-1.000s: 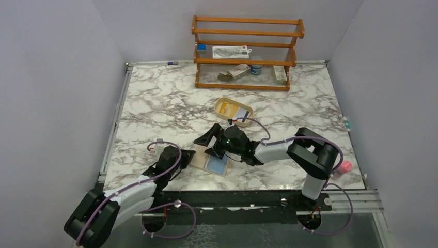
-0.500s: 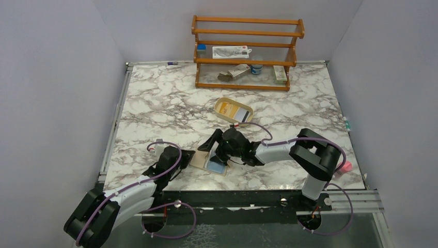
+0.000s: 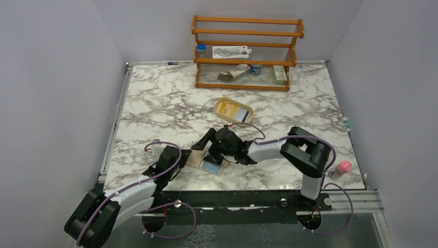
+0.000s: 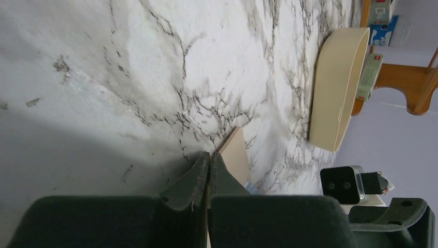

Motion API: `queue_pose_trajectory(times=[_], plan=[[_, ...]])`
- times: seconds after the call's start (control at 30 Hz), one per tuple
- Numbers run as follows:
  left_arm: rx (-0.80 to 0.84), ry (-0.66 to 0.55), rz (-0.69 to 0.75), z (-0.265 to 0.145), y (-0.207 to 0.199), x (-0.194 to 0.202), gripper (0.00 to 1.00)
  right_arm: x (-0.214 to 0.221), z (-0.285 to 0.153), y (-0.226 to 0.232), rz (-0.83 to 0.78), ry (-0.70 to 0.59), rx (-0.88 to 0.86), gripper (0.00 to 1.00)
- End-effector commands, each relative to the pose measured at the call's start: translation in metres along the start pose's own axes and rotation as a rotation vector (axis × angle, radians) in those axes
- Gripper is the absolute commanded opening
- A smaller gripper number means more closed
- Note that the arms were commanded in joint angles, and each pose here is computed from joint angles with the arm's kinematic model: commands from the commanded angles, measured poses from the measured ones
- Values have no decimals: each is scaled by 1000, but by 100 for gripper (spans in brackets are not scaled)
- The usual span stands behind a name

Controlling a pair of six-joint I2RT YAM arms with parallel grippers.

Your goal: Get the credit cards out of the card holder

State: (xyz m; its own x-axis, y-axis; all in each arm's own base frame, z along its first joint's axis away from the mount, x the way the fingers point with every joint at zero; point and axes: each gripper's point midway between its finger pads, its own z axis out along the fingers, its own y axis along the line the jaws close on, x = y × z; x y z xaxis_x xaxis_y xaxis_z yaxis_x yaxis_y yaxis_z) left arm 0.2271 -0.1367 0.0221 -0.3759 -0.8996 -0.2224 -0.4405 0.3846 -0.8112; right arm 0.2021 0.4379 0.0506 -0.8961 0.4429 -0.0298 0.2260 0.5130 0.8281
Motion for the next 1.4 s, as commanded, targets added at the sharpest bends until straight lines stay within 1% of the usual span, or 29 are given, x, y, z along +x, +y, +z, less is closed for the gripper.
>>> queue_pose_trajectory(times=[0.0,0.17,0.27,0.47,0.57,0.87,0.97,1.07,1.17,1.37], plan=[[-141,-24,14,-5,64,-1,0,14,15,-56,13,13,193,93],[-148,-20,20,-5,67,-1,0,16,18,-37,10,1,127,93],[-145,-18,24,-5,67,-1,0,8,12,-26,16,-51,53,93],[-142,-15,36,-5,66,0,0,-7,-6,11,-5,-134,-138,93],[-136,-9,34,-5,64,1,0,-13,-9,24,-20,-169,-190,93],[-121,13,37,-6,61,5,0,-16,-8,53,-47,-193,-329,93],[-112,21,39,-6,58,6,0,-13,-7,65,-70,-183,-376,93],[-100,24,43,-6,55,6,0,-6,4,67,-103,-142,-350,93],[-77,19,47,-6,49,5,0,3,21,56,-136,-84,-237,93],[-65,4,68,-6,48,2,0,19,32,32,-132,16,-108,93]])
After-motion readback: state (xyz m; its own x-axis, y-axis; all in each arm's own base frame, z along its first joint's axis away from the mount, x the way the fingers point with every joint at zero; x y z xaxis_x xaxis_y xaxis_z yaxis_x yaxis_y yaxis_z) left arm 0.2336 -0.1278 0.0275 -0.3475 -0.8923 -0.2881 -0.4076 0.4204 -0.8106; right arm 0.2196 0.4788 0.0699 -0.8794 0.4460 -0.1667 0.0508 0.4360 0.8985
